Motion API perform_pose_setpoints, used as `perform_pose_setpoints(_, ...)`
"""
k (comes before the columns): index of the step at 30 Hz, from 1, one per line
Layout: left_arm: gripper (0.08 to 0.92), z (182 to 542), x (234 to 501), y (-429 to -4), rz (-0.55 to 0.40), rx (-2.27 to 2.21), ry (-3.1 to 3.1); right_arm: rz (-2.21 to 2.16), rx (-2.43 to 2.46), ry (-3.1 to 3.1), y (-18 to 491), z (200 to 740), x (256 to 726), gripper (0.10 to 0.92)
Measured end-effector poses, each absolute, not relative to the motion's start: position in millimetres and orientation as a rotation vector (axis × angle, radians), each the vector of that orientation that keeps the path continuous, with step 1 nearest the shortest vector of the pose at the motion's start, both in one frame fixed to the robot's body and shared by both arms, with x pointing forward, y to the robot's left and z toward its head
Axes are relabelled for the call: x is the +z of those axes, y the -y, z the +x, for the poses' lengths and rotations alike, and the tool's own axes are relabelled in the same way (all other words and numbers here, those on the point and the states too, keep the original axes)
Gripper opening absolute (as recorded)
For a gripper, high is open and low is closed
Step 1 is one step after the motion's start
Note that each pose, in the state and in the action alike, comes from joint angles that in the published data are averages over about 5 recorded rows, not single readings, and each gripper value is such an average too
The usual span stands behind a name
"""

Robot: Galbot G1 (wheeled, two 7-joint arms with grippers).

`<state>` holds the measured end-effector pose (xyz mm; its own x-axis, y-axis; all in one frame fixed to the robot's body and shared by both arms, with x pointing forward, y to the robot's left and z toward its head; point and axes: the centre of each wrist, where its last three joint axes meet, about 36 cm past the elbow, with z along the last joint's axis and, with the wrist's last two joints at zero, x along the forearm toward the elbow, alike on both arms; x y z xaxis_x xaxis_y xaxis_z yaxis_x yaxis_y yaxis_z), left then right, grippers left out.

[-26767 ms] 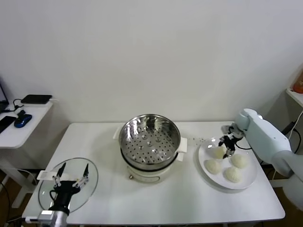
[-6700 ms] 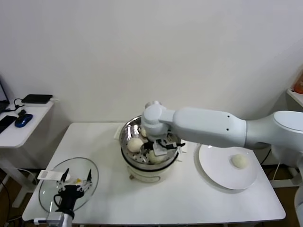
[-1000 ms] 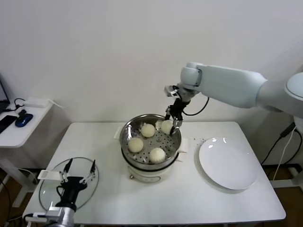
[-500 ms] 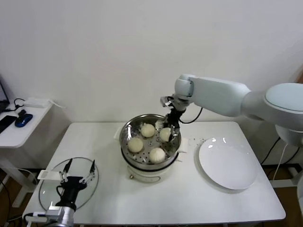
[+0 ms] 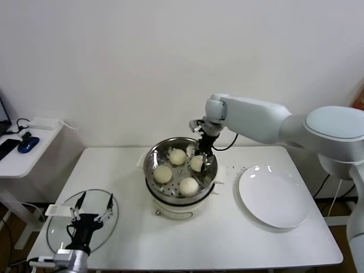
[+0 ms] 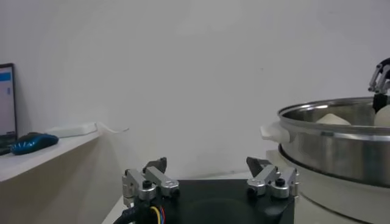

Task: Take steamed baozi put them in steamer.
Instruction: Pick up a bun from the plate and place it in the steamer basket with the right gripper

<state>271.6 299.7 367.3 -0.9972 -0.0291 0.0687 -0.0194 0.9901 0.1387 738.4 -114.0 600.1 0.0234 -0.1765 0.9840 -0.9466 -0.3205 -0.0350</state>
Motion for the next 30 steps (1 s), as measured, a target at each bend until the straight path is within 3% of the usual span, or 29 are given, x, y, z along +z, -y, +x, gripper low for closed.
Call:
perform_pose_setpoints(12, 0.823, 271, 367, -300, 0.040, -0.211, 3.065, 1.594, 1.362, 1.163, 112, 738, 589, 0.687)
perform_pose_setpoints(19, 0.823, 272, 367, -299, 0.039, -0.209, 3.066, 1.598, 1.361, 1.173, 111, 739, 591, 0.813)
perform_pose_setpoints(30, 0.823, 272, 369, -299, 0.040, -0.211, 3.067, 1.613, 1.355, 1.191, 116, 738, 612, 0.823)
